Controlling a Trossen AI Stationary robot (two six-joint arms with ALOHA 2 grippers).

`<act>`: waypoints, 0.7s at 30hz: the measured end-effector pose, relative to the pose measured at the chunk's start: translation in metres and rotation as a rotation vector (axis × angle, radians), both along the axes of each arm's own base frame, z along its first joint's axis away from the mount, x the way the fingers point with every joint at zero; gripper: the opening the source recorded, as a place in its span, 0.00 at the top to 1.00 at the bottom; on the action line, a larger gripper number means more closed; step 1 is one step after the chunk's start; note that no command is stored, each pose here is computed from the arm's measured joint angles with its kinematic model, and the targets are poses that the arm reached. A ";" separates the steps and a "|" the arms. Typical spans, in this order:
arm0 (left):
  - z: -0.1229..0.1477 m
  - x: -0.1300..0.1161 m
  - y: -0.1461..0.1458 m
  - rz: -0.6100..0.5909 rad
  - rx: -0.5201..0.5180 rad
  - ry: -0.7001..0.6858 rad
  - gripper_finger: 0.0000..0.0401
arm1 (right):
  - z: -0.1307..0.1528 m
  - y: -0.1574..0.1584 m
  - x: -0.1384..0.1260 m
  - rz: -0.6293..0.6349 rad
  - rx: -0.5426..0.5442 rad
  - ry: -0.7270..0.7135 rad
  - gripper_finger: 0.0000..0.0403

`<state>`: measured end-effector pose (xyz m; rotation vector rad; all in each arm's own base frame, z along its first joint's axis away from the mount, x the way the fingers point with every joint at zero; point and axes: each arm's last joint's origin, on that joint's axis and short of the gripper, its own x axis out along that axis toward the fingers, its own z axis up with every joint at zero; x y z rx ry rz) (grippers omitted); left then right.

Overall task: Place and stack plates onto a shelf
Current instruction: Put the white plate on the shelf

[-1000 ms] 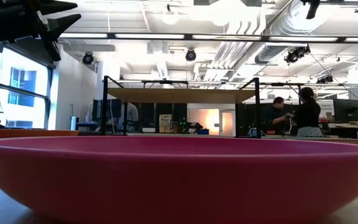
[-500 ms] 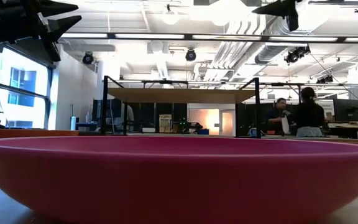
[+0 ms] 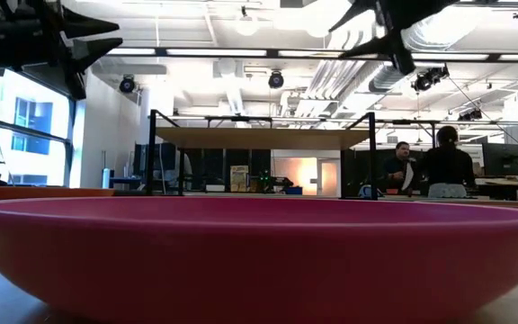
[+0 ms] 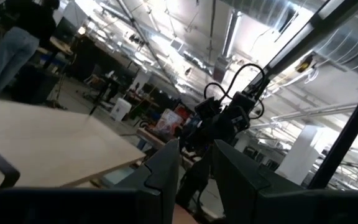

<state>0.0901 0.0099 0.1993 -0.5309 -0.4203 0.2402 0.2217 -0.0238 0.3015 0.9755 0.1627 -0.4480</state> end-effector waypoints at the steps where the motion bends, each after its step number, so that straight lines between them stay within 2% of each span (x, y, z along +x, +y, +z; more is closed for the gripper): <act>1: -0.001 0.000 0.000 -0.003 -0.007 0.009 0.78 | -0.004 0.000 0.004 0.008 0.021 0.013 0.54; 11: -0.008 0.003 -0.002 -0.060 -0.004 0.085 0.78 | -0.041 0.002 0.034 0.087 0.240 0.142 0.54; 21: -0.008 0.003 -0.002 -0.060 -0.004 0.088 0.78 | -0.071 0.009 0.052 0.081 0.289 0.260 0.54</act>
